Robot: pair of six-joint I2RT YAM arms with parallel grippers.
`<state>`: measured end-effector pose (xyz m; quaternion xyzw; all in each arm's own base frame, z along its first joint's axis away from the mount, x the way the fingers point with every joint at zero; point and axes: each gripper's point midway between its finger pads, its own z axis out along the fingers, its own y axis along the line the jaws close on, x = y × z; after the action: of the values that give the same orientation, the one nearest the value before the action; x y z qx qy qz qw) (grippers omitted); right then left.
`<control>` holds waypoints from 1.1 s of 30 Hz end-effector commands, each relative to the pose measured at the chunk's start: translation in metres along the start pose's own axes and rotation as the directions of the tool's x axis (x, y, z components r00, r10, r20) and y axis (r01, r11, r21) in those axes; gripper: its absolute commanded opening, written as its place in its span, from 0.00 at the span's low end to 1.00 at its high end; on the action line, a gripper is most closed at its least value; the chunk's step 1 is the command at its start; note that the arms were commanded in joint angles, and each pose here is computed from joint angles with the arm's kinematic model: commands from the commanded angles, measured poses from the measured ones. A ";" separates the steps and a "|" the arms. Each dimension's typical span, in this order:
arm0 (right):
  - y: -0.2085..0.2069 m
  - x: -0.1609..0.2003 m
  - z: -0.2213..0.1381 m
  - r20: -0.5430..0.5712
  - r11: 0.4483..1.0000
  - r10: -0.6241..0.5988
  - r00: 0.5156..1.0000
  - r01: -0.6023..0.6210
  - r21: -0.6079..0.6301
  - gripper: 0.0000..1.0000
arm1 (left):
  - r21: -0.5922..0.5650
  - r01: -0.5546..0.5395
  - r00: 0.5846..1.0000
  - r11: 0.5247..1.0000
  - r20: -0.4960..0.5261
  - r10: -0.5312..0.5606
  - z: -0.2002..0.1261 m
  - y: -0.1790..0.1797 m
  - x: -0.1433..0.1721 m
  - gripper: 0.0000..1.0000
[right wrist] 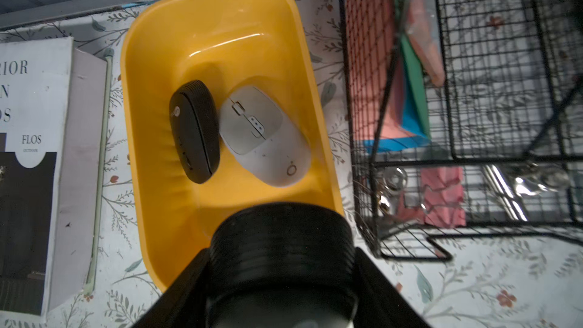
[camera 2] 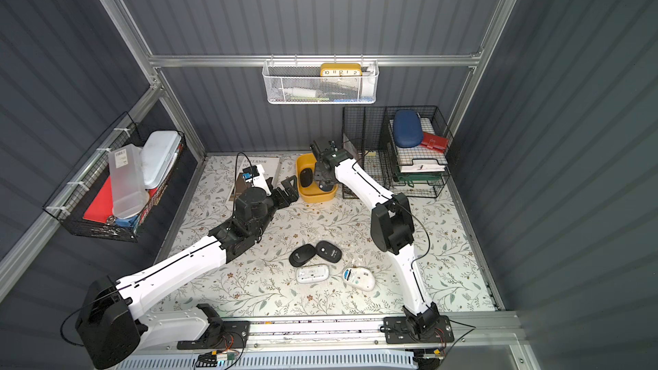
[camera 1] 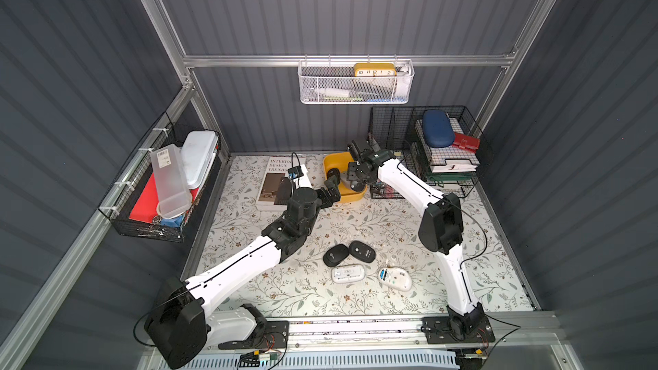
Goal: Put the mouse in the storage box
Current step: Place the mouse in the storage box.
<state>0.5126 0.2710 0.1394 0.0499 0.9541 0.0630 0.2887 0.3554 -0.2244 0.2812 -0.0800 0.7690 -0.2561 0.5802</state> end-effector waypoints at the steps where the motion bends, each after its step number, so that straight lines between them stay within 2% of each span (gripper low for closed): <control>1: 0.012 -0.005 0.008 -0.002 0.999 -0.012 1.000 0.012 -0.035 0.58 | -0.022 0.022 1.000 1.000 0.012 -0.021 -0.001 0.006 -0.002 0.99; 6: 0.030 -0.008 0.024 0.017 0.998 -0.002 1.000 0.003 -0.062 0.58 | -0.011 0.033 0.999 0.999 0.016 -0.033 -0.003 0.006 -0.003 0.99; 13: 0.054 0.008 0.042 0.013 0.997 -0.005 1.000 0.006 -0.074 0.58 | -0.016 0.034 0.999 0.999 0.018 -0.033 -0.003 0.006 -0.002 0.99; 24: 0.052 0.021 0.064 0.014 0.999 -0.028 1.000 0.028 -0.026 0.59 | -0.011 0.034 0.999 0.999 0.020 -0.034 -0.004 0.007 -0.002 0.99; 28: 0.050 0.027 0.068 -0.005 0.999 -0.034 0.999 0.034 -0.017 0.69 | -0.012 0.037 0.999 0.999 0.020 -0.037 -0.005 0.009 -0.001 0.99; 33: 0.051 0.031 0.073 -0.018 0.999 -0.039 0.999 0.039 -0.019 0.74 | -0.013 0.037 0.999 0.999 0.021 -0.037 -0.005 0.009 -0.001 0.99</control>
<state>0.5277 0.3325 0.0771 0.0262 0.9564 0.0739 0.2815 0.3536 -0.2206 0.2728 -0.0888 0.7719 -0.2538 0.5762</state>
